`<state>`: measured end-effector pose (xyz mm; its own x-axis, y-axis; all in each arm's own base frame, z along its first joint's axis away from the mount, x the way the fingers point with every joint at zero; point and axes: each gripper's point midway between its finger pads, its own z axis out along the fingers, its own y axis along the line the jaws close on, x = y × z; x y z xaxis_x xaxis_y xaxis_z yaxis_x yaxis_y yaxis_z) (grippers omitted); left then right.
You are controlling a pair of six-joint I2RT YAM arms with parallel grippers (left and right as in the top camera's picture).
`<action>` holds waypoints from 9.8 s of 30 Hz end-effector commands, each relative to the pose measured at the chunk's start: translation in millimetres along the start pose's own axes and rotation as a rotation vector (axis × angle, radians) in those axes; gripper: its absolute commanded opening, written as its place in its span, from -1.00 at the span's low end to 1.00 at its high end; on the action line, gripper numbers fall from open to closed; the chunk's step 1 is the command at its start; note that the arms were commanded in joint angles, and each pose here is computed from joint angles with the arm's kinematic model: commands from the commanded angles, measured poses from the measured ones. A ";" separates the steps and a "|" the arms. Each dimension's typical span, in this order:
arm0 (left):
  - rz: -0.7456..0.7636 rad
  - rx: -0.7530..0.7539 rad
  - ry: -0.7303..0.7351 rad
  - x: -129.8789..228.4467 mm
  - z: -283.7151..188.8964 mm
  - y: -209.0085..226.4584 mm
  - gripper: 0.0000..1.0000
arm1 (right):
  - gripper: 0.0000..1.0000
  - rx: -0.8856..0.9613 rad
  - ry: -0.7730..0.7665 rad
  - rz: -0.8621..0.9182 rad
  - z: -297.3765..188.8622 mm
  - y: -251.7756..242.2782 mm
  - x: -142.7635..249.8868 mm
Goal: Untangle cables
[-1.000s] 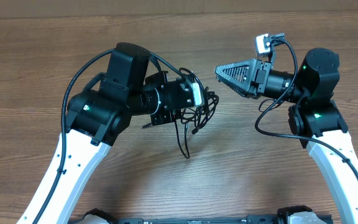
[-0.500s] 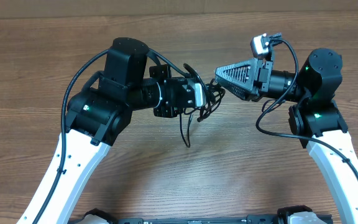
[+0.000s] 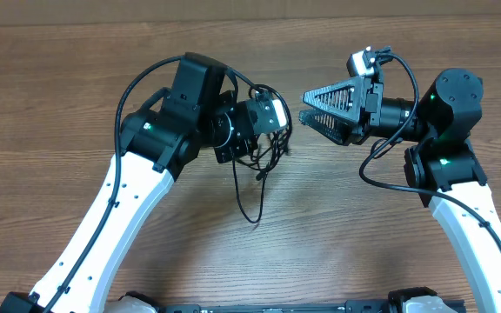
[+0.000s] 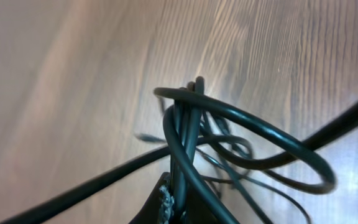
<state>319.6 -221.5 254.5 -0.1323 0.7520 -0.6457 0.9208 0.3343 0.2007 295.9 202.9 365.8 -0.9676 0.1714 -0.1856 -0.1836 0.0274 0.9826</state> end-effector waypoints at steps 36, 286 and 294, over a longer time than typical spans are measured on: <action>-0.352 0.318 -0.266 -62.4 -17.0 -44.7 -0.92 | 0.99 -0.031 0.124 -0.493 7.0 -4.5 25.8; -0.238 0.263 -0.125 -43.6 -0.4 -58.5 -0.92 | 0.15 0.165 0.228 -0.711 26.2 -75.3 62.3; -0.218 0.267 -0.122 -42.4 -1.0 -60.1 -0.92 | -0.76 0.224 0.200 -0.719 25.3 -82.8 54.1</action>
<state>283.1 -265.3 244.5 -0.3867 0.6245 -0.6786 0.9072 0.3899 -0.1580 254.2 238.0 273.6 -0.6606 -0.1554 -0.7345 -0.7484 0.2141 0.6278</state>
